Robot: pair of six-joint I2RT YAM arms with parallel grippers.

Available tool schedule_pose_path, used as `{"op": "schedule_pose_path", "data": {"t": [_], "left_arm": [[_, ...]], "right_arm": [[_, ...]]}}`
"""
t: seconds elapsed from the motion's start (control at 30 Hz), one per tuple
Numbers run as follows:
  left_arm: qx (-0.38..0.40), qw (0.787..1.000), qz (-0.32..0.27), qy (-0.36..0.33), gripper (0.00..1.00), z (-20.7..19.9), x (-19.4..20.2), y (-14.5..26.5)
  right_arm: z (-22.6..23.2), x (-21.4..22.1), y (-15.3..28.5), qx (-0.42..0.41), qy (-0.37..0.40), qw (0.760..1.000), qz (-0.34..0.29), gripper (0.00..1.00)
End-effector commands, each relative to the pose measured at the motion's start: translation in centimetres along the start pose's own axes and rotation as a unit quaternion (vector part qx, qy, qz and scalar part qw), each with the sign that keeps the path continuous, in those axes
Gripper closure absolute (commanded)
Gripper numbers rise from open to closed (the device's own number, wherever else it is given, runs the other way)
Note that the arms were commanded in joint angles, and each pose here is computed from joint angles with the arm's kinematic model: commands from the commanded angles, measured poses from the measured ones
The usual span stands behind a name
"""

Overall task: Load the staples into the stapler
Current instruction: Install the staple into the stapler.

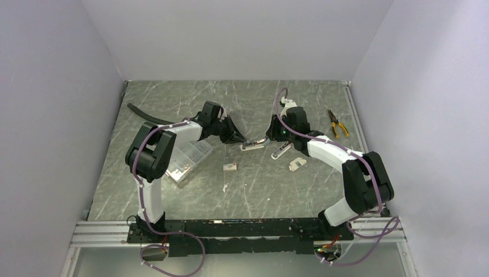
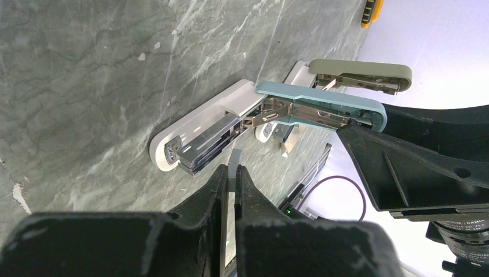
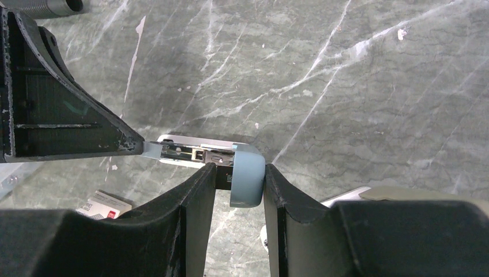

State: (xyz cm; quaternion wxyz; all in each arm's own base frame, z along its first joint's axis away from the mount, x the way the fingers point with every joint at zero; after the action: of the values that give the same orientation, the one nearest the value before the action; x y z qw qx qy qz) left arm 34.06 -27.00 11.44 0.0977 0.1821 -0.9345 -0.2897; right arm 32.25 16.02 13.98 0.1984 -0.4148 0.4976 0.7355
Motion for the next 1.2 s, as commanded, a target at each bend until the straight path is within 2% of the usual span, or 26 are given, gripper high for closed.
{"op": "schedule_pose_path", "data": {"t": [0.0,1.17], "left_arm": [[0.014,1.0,-0.004,-0.008,0.97,-0.6,0.1,0.6],[-0.012,1.0,0.003,0.004,0.97,1.1,-0.3,-0.8]], "right_arm": [[0.1,-1.6,0.4,0.001,0.011,0.999,-0.039,0.61],[0.1,-1.5,0.4,-0.003,0.01,0.999,-0.038,0.6]]}}
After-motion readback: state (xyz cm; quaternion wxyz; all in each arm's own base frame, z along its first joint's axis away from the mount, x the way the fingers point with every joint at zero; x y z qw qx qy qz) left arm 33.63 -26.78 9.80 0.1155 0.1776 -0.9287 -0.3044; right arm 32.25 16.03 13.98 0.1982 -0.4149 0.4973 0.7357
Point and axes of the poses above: each gripper's point midway between its finger pads, its own y axis back along the fingers, its own z axis along the line the jaws close on, x = y × z, the point moved 7 cm from there along y, back along the fingers, and after that the axes turned 12 degrees about y, right-handed, at the moved point
